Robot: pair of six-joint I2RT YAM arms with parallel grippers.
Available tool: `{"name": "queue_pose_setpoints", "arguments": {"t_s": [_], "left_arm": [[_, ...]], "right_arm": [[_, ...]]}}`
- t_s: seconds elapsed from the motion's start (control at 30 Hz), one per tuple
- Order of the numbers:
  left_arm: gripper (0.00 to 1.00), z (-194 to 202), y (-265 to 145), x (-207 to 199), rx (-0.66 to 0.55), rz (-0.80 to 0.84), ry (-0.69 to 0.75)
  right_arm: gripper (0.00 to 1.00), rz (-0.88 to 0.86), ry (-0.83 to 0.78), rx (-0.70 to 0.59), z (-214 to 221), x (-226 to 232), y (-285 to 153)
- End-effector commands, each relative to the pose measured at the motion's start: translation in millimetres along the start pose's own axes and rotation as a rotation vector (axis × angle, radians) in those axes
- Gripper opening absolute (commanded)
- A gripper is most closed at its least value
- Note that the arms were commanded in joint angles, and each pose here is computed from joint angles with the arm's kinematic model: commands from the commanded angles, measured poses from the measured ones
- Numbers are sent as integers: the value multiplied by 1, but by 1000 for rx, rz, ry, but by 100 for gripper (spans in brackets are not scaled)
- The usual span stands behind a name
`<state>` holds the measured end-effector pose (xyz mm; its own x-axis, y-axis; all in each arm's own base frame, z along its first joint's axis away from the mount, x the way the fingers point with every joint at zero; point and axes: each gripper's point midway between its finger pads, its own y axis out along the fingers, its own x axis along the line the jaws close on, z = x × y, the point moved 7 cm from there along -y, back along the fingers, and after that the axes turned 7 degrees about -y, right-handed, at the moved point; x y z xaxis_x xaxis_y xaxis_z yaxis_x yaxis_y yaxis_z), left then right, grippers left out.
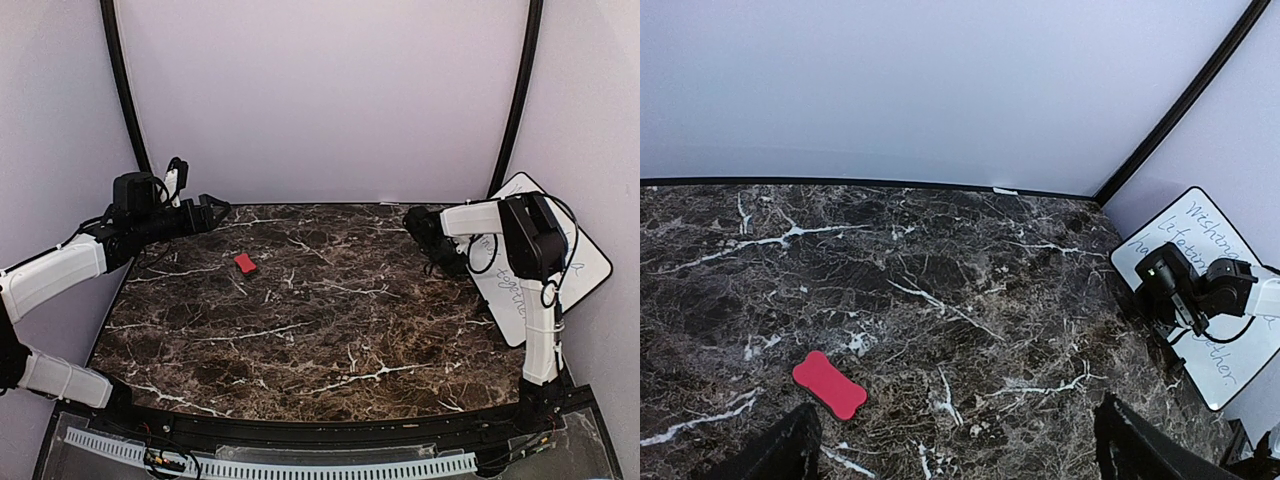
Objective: Erase the whiteboard
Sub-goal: Move the whiteboard to the center of the board.
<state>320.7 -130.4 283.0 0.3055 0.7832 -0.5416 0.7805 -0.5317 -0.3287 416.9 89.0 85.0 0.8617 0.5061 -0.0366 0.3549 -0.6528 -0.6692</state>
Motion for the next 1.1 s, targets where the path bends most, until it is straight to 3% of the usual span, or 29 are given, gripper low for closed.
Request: {"name": "queue_pose_setpoints", "arguments": {"t_s": [0.0, 0.07, 0.63, 1.07], "left_arm": [[94, 1, -1, -3, -4, 25, 1], [94, 1, -1, -3, -4, 25, 0], [94, 0, -2, -2, -11, 6, -3], [94, -5, -9, 5, -56, -79, -7]], "right_arm": [[6, 30, -22, 6, 0, -9, 0], [0, 29, -23, 7, 0, -9, -1], [0, -144, -128, 0, 44, 29, -55], [0, -332, -293, -15, 112, 75, -115]]}}
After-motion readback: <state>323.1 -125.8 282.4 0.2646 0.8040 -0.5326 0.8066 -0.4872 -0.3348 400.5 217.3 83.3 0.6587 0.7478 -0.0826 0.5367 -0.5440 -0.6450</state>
